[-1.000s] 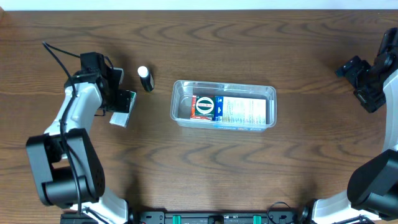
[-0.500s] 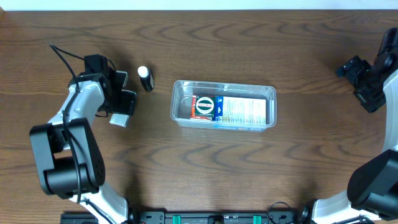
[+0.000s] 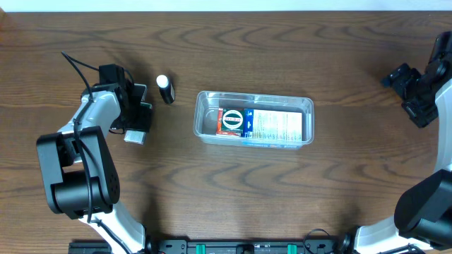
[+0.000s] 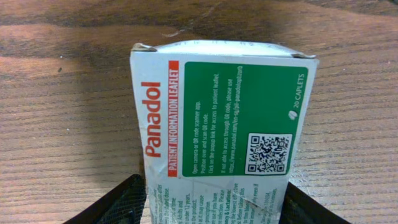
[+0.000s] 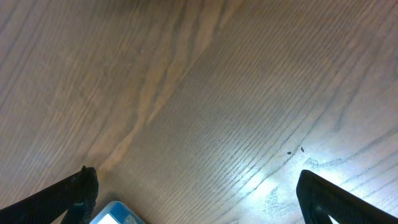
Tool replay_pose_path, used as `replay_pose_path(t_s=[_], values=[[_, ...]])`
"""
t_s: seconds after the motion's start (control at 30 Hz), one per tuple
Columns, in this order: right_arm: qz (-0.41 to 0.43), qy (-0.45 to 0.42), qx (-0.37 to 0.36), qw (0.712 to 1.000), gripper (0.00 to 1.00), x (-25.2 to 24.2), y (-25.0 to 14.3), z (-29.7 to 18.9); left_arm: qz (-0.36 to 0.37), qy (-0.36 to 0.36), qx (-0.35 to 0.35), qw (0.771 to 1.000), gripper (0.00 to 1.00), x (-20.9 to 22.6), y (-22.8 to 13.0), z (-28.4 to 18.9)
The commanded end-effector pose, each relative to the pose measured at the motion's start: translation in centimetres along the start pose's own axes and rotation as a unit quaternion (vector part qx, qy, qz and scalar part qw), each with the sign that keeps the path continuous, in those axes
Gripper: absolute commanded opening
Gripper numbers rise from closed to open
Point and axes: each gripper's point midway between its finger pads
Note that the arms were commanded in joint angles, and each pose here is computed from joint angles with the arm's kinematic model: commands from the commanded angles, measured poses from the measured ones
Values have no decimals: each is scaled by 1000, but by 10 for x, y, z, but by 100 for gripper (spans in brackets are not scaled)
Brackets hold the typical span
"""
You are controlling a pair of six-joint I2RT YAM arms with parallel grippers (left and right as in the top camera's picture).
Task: Pack container
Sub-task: 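Grasp the Panadol box with the left gripper and lift it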
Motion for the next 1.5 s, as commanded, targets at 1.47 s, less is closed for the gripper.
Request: replay_pose_path(t_s=[1.47], values=[[-4, 0, -4, 1000, 99, -1, 3, -2, -84, 12, 2, 996, 70, 3, -5, -20]])
Point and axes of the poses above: each gripper's point midway between its finger pads, its own z axis out along the fingers, its own x axis along the line the jaws close on, y = z × x, and after that the axes turned 8 degrees about -z, right-handed
